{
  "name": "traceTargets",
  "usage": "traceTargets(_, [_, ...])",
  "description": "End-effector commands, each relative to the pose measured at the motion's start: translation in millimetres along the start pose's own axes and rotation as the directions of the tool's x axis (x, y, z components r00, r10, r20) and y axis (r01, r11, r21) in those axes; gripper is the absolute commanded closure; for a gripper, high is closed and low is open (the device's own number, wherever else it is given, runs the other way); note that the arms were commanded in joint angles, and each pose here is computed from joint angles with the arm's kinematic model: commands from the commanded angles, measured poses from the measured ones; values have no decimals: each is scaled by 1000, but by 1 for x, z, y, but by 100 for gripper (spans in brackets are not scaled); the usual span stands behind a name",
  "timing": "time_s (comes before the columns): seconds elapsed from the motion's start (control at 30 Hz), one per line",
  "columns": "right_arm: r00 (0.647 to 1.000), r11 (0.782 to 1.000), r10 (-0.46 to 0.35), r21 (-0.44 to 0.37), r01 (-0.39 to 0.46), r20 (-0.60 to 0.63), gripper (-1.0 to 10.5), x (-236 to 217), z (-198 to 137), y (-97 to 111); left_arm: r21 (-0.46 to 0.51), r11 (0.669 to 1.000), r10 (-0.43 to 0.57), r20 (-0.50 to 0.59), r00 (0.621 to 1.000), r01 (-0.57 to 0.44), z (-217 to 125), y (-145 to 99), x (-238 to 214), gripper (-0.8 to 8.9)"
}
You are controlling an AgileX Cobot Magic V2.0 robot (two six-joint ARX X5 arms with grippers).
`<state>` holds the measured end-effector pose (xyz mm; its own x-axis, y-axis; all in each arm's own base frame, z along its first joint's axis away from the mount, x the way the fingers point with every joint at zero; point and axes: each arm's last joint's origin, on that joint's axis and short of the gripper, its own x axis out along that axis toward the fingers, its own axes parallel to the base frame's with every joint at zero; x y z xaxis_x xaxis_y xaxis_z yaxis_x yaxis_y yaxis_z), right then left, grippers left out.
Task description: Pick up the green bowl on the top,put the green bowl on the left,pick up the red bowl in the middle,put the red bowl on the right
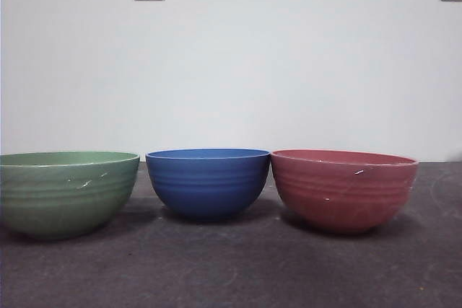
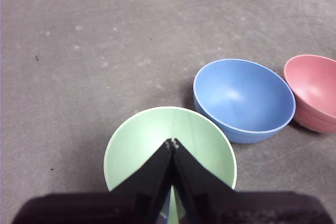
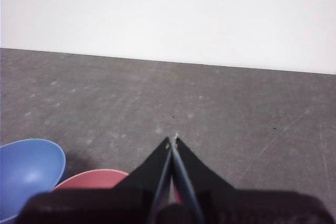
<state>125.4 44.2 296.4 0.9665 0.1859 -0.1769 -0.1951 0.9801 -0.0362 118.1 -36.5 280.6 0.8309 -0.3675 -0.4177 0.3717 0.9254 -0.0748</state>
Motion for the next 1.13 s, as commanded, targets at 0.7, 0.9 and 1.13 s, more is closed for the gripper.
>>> traceTargets(0.7, [1000,1000,-3,13,3,2,944,0,-1,0,28,947,287,372,883,-319,-83,18,-14,817])
traceTargets(0.9, [1000,1000,-3,13,3,0,944,0,-2,0,-16,956,285,301,910,-294,-118,26,17,817])
traceTargets(1.13, [1000,1000,-3,13,3,0,944,0,-2,0,-91,958,285,237,929,-271,-133,28,26,817])
